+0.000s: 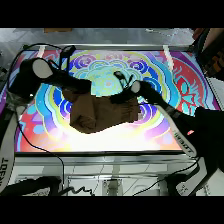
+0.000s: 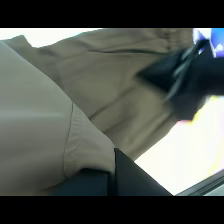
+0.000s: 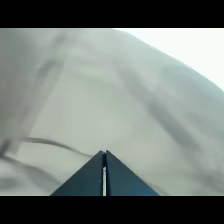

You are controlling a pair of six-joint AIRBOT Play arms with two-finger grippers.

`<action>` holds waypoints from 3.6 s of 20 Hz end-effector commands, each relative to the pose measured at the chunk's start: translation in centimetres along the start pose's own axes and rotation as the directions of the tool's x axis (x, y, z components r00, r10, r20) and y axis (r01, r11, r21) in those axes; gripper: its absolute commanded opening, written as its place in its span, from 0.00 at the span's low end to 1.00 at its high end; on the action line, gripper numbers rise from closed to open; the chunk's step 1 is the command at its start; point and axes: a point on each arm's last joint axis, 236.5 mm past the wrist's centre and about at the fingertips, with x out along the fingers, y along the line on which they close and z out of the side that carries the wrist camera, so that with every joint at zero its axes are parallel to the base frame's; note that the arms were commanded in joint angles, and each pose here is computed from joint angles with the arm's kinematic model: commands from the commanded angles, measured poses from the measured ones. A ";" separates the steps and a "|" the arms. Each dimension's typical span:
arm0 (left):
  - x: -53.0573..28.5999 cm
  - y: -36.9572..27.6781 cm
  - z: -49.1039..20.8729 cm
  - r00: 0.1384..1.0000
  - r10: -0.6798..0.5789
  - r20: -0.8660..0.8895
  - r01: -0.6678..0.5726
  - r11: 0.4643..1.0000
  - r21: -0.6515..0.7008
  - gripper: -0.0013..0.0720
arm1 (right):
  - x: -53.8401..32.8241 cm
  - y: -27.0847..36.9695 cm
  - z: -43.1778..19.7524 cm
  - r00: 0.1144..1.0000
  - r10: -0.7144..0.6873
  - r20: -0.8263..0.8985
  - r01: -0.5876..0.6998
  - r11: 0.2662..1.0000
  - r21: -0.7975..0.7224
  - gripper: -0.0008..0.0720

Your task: Fold the clothes and pants, and hang the long-sleeved shirts on hangers.

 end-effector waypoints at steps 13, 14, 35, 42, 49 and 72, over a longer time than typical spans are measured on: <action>17.5 -18.2 -1.4 0.955 -0.241 0.174 0.249 0.968 -0.025 0.88 | -20.0 -19.7 -3.1 0.955 -0.293 0.046 0.268 0.919 0.288 0.04; 17.6 -18.1 -1.5 0.956 -0.239 0.170 0.246 0.969 -0.025 0.88 | -19.7 -19.8 -3.3 0.956 -0.291 0.039 0.272 0.928 0.256 0.04; 11.8 -8.7 2.3 0.983 -0.069 0.168 0.061 0.997 0.056 0.88 | -0.7 -12.5 -6.3 0.994 -0.096 0.043 0.085 0.974 0.211 0.97; 11.8 -8.3 2.4 0.983 -0.052 0.173 0.035 0.995 0.097 0.88 | 0.3 -12.7 -7.9 0.991 0.088 -0.105 -0.029 0.883 0.469 0.95; 11.8 -7.8 2.4 0.984 -0.031 0.176 0.011 0.993 0.115 0.87 | 3.5 -4.3 -11.6 0.810 0.561 -0.170 -0.331 0.678 0.656 0.92; -14.2 -6.9 2.6 0.907 0.062 0.417 -0.220 0.913 0.344 0.10 | -36.9 -26.5 -5.6 0.907 -0.096 0.409 -0.217 0.727 0.652 0.04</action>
